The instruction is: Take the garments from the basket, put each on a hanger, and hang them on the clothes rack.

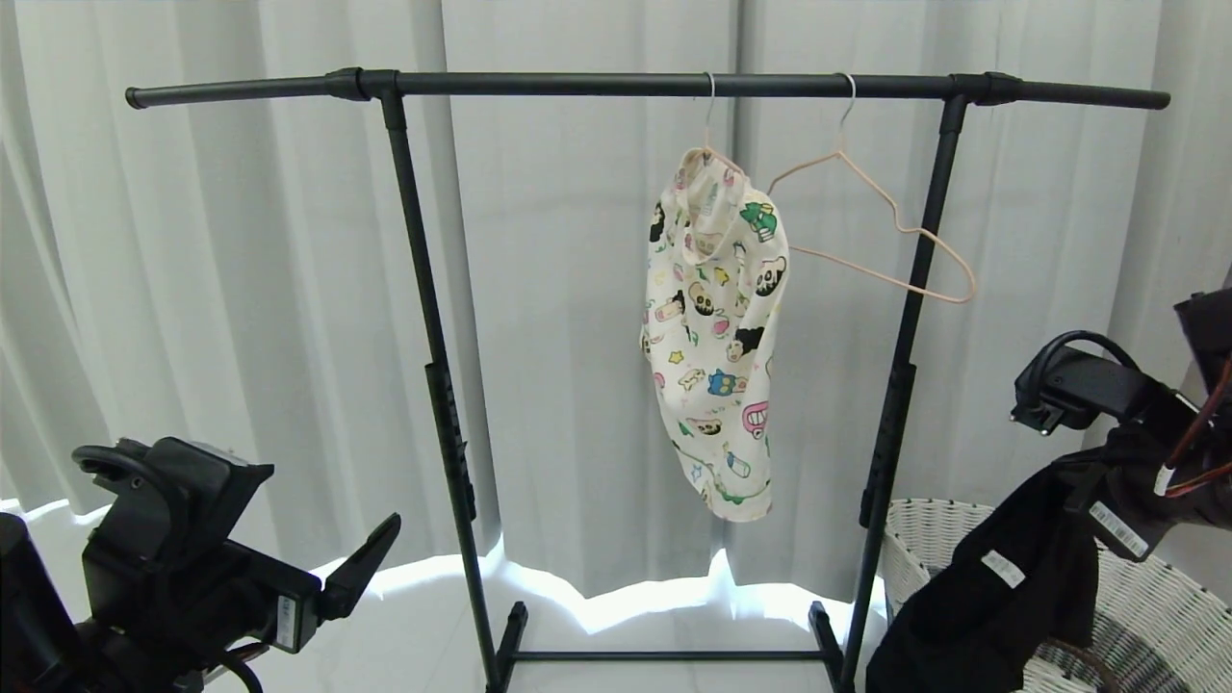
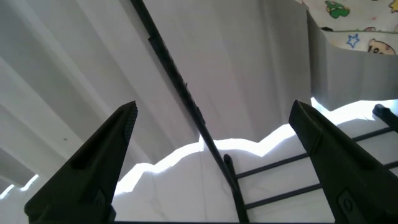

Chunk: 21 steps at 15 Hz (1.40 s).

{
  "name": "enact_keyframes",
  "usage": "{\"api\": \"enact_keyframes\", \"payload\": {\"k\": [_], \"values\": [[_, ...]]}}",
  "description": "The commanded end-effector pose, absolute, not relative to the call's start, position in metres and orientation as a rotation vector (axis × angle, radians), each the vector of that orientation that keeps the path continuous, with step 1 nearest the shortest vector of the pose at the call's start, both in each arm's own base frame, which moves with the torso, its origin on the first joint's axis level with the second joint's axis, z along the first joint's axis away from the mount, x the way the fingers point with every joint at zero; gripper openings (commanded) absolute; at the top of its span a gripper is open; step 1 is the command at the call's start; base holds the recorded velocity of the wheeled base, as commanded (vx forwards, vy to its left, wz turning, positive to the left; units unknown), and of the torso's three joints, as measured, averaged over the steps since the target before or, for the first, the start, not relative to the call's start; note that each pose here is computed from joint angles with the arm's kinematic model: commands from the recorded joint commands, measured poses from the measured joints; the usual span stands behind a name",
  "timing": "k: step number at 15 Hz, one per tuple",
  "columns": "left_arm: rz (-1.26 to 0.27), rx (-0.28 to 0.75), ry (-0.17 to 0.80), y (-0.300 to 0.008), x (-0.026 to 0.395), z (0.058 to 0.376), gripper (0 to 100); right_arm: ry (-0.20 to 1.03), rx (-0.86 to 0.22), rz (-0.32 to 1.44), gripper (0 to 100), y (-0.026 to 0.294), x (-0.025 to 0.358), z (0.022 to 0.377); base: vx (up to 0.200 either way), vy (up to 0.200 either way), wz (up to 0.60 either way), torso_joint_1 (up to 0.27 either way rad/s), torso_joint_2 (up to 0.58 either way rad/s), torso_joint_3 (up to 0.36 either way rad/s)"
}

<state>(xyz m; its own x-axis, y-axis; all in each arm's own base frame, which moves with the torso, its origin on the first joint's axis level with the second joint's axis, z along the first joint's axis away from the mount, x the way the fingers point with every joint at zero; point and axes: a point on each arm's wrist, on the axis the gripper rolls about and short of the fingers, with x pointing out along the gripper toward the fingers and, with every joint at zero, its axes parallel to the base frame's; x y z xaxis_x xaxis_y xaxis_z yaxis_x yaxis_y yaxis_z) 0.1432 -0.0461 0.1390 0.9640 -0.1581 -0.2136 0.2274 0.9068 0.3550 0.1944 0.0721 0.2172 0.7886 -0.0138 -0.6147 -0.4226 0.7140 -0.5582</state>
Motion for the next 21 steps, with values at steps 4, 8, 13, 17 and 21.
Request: {"api": "enact_keyframes", "payload": {"k": [4,8,13,17,21], "values": [[-0.231,0.382,0.173,-0.051,0.142,0.140,100,0.520,-0.766,0.342,0,0.101,0.193,0.238,-0.100,0.000,0.00,0.001,0.00,-0.001],[-0.410,0.236,0.062,-0.071,0.142,0.158,100,0.434,-0.752,0.407,0,0.128,0.199,0.257,0.000,0.000,0.00,0.000,0.00,0.000],[-0.602,0.219,0.055,-0.095,0.136,0.157,100,0.364,-0.637,0.518,0,0.187,0.208,0.274,0.000,0.000,0.00,0.000,0.00,0.000],[-0.735,0.240,0.085,-0.110,0.122,0.148,100,0.346,-0.522,0.604,0,0.238,0.207,0.277,0.000,0.000,0.00,0.000,0.00,0.000],[-0.903,0.202,0.102,-0.125,0.127,0.148,100,0.321,-0.495,0.659,0,0.263,0.202,0.281,0.000,0.000,0.00,0.000,0.00,0.000]]}}
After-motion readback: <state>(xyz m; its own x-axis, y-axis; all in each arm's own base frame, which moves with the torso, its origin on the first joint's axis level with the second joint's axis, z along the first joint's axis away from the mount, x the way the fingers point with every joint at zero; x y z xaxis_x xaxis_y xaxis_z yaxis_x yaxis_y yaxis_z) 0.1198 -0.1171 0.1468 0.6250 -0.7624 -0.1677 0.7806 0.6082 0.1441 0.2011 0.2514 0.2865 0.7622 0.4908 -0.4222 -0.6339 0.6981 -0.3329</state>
